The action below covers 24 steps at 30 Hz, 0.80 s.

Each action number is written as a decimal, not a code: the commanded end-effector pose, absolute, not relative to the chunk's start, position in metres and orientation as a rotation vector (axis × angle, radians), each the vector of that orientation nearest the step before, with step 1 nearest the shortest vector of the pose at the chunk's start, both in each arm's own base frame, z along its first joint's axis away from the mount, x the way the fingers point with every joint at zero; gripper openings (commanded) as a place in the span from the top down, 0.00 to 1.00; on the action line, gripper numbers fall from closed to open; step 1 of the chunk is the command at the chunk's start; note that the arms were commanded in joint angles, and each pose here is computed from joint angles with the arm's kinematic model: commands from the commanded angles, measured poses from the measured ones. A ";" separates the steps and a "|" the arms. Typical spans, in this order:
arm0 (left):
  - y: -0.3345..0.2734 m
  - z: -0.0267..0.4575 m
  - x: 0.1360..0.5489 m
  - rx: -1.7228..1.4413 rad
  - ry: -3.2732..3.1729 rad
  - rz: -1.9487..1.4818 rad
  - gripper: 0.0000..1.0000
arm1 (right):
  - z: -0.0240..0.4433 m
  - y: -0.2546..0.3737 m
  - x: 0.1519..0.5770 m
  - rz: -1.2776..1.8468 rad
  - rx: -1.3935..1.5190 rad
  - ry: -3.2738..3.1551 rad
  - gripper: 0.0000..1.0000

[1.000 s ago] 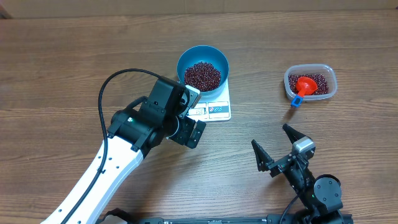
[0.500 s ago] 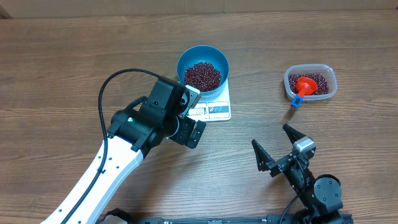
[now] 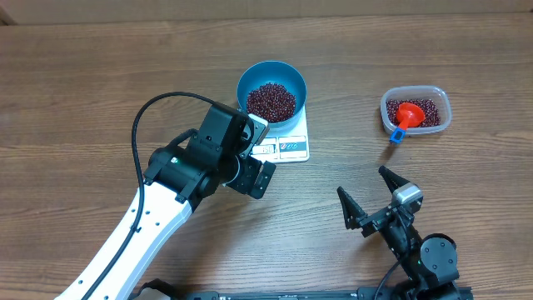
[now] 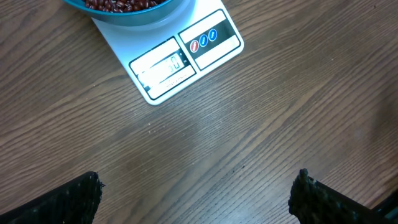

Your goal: Scoop item into bowl and weigh 150g on scale

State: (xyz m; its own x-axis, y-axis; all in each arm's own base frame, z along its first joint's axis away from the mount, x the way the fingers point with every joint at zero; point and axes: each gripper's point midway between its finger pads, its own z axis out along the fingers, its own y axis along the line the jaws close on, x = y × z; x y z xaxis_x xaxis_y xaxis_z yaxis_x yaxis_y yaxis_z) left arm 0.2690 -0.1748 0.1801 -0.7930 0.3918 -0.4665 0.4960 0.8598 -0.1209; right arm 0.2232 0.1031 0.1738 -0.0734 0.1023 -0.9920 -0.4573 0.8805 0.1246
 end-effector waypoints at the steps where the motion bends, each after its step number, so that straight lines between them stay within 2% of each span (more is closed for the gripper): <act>1: -0.178 0.182 0.267 0.665 2.593 -0.350 0.00 | 0.172 0.101 0.225 0.463 -0.269 1.580 0.00; 7: -0.178 0.189 0.262 0.674 2.573 -0.359 0.00 | 0.172 0.101 0.225 0.463 -0.269 1.580 0.00; 18: -0.135 0.272 0.200 0.590 2.280 -0.420 0.00 | 0.172 0.101 0.225 0.463 -0.269 1.580 0.00; 24: -0.096 0.264 0.187 0.330 2.100 -0.433 0.00 | 0.172 0.101 0.225 0.463 -0.269 1.580 0.00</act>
State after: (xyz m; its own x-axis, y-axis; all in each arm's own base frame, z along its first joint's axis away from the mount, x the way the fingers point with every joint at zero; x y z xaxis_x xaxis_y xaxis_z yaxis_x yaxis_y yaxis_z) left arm 0.1883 -0.1085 0.2887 -0.4996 0.1584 -0.8516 0.4740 0.8729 -0.1157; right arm 0.2233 0.1029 0.1737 -0.0736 0.1022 -0.9920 -0.4566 0.8809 0.1247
